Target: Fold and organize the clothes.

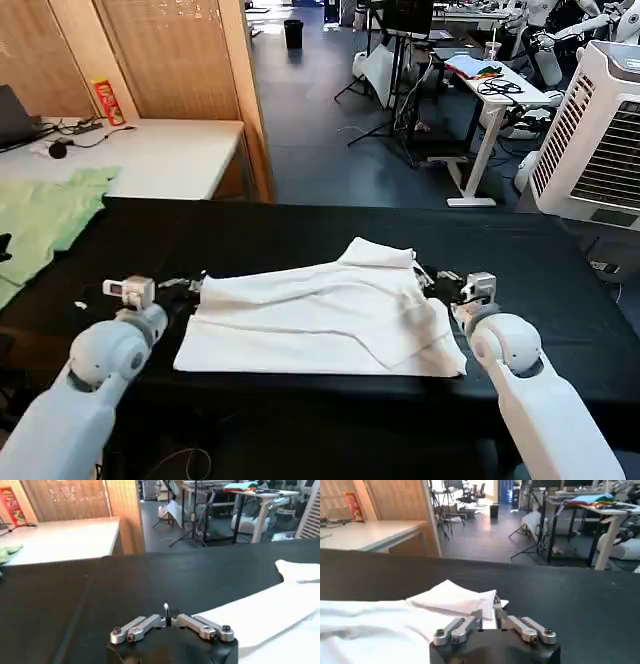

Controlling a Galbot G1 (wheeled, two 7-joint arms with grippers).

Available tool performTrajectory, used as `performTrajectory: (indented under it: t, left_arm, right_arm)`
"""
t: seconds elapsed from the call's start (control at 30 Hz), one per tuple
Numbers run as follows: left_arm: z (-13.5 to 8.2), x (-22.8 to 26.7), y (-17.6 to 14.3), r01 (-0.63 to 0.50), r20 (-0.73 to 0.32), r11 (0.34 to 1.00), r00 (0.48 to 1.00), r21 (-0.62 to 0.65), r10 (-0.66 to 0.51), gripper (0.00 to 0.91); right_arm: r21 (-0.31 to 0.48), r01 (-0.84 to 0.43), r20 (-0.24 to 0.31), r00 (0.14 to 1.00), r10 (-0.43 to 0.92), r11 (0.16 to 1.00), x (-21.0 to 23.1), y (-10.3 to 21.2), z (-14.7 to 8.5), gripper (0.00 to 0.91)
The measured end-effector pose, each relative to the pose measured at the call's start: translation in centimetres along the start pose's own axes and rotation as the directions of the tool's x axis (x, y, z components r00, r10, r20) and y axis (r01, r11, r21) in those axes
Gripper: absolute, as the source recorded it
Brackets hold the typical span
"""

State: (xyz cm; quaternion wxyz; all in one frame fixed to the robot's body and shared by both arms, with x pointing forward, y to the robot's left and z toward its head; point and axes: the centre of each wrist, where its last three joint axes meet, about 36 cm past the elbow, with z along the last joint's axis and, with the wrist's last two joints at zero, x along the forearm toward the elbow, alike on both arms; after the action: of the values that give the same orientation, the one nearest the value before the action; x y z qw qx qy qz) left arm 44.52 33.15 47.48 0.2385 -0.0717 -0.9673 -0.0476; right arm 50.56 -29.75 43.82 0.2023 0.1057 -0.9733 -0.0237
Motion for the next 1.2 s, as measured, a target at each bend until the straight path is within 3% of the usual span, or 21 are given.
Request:
performTrajectory:
  t: [0.23,0.7,0.8,0.83,0.93,0.97,1.2]
  left_arm:
    - [0.8,-0.5,-0.3,0.007,-0.017,1.000,1.000,0.004,-0.006,0.098]
    - [1.3,-0.7,-0.5,0.010,-0.025,1.000,1.000,0.004,-0.010,0.098]
    - [1.3,-0.7,-0.5,0.010,-0.025,1.000,1.000,0.004,-0.010,0.098]
    - [1.4,-0.7,-0.5,0.010,-0.025,1.000,1.000,0.004,-0.010,0.107]
    - [1.4,-0.7,-0.4,0.012,-0.027,1.000,1.000,0.004,-0.012,0.098]
    - [1.4,-0.7,-0.4,0.012,-0.027,1.000,1.000,0.004,-0.012,0.107]
    - [1.4,-0.9,-0.2,0.014,-0.026,1.000,1.000,0.006,-0.014,0.098]
  right_arm:
    - [-0.046,-0.008,-0.009,1.000,0.008,0.999,-2.0,-0.4,-0.2,0.878]
    - [-0.075,-0.010,-0.025,1.000,0.008,0.997,-5.5,-0.1,-0.9,0.663]
    - [-0.076,-0.003,-0.030,1.000,0.000,0.997,-5.9,-0.1,-0.7,0.468]
    - [-0.077,-0.002,-0.032,0.999,0.000,0.997,-6.0,-0.1,-0.6,0.293]
    - [-0.074,-0.001,-0.031,1.000,-0.001,0.997,-6.1,0.0,-0.6,0.166]
    - [-0.074,-0.001,-0.031,1.000,-0.001,0.997,-6.1,0.0,-0.6,0.078]
    - [-0.062,-0.007,-0.024,1.000,0.005,0.998,-5.8,-0.1,-0.4,0.068]
